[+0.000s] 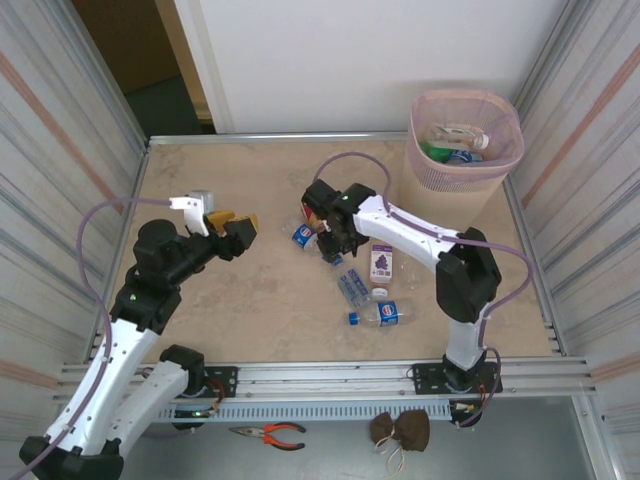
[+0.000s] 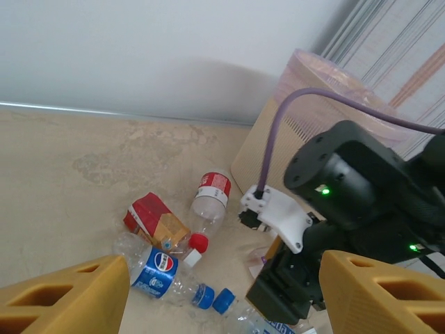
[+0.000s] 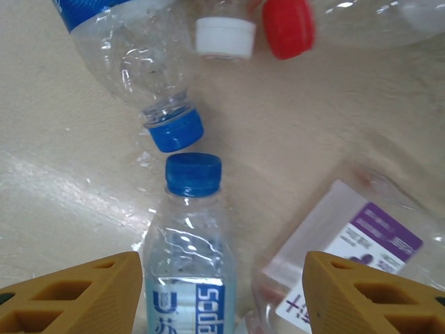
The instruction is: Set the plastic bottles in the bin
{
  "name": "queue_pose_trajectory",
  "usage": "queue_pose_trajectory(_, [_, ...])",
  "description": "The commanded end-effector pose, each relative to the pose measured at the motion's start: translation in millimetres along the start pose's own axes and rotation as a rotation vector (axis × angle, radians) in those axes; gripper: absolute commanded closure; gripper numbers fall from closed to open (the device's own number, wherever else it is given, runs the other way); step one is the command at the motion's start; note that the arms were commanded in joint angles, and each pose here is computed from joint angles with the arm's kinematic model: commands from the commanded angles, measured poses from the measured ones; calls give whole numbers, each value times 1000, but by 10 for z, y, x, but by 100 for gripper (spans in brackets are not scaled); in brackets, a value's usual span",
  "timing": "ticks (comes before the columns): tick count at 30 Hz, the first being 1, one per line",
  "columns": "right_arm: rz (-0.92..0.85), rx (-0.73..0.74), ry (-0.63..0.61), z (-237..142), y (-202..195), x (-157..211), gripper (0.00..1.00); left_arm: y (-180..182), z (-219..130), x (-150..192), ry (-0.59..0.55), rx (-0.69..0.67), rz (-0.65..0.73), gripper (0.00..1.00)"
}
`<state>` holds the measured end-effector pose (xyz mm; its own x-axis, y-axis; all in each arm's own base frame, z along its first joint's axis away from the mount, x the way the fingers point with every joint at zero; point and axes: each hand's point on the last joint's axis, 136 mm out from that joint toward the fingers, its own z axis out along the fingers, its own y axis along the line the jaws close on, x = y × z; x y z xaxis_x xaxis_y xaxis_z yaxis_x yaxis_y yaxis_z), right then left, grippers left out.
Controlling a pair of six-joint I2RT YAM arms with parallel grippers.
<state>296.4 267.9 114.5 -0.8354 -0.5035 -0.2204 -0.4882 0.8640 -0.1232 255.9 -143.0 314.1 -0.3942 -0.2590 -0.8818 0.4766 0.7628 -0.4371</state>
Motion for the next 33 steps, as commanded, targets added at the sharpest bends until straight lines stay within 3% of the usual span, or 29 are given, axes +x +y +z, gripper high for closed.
queue_pose_trajectory(1, [-45, -31, 33, 83, 122, -32, 39, 16, -51, 20, -2, -7, -16, 27])
queue_pose_trajectory(18, [-89, 30, 175, 704, 178, 1, 43, 59, -80, 26, -3, -25, -25, 27])
queue_pose_trajectory(33, [-84, 53, 194, 777, 115, -6, 58, 95, -75, 44, -4, -35, -34, 27])
